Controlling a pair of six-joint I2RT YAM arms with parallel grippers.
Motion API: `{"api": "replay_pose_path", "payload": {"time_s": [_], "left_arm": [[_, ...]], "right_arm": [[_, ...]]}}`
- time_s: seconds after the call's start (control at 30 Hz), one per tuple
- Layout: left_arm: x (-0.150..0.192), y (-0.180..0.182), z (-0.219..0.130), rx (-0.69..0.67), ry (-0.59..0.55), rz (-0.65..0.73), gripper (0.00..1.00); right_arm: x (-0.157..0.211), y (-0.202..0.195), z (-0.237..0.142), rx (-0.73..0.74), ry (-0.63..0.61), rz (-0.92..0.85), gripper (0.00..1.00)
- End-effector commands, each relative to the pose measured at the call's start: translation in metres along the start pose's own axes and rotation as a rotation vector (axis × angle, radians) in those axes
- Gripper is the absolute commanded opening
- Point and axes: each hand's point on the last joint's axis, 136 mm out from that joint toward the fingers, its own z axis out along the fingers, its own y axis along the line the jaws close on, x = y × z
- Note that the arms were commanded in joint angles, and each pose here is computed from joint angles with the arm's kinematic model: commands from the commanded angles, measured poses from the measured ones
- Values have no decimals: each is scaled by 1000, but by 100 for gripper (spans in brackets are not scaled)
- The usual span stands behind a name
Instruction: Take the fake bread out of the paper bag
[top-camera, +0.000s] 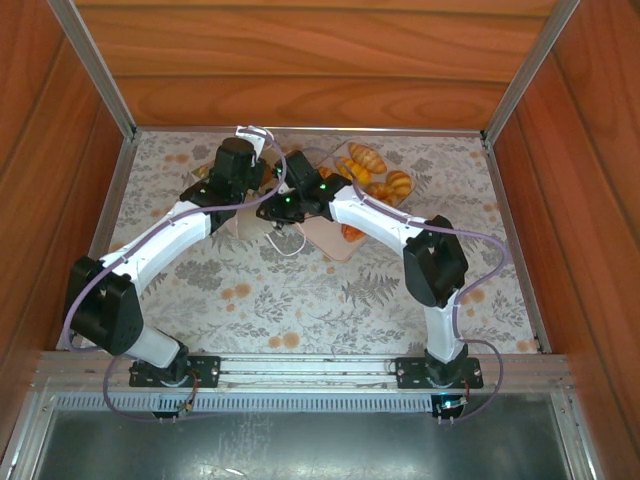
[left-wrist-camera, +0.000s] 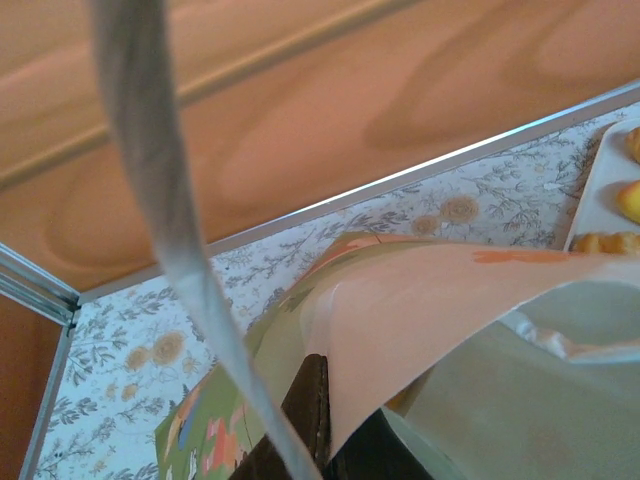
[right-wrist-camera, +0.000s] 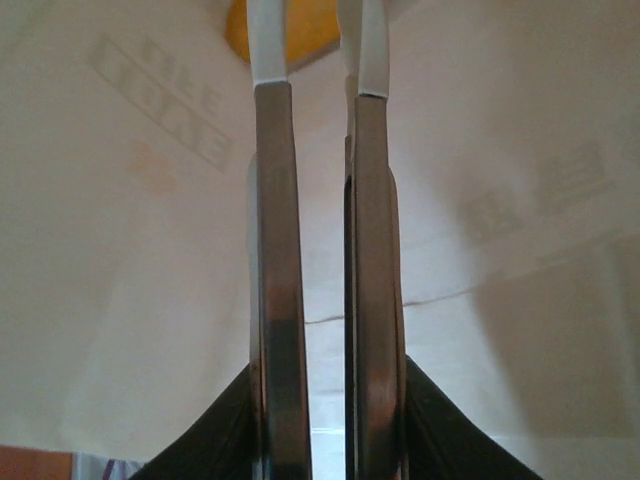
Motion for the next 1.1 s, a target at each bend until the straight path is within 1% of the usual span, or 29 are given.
{"api": "replay_pose_path", "payload": {"time_s": [0.0, 0.2, 0.37, 0.6, 0.73, 0.87, 1.07], "left_arm": [[-32, 11, -5, -27, -83, -60, 0], [-34, 7, 1, -20, -77, -52, 0], [-33, 4, 0, -1, -76, -52, 0], [-35, 1, -6, 30, -86, -58, 0], [-33, -1, -7, 47, -87, -62, 0], [-32, -3, -10, 65, -91, -62, 0], [-32, -3, -11, 71, -90, -55, 0]], "right_arm": [[6, 12, -5, -37, -2, -19, 33], [16, 16, -10, 2, 12, -65, 33], [18, 20, -12, 37, 1, -111, 33], [14, 31, 8, 19, 35, -133, 33], [3, 25, 16, 48, 8, -94, 33], [-12, 12, 16, 86, -40, -42, 35], [-26, 4, 13, 63, -89, 13, 38]]}}
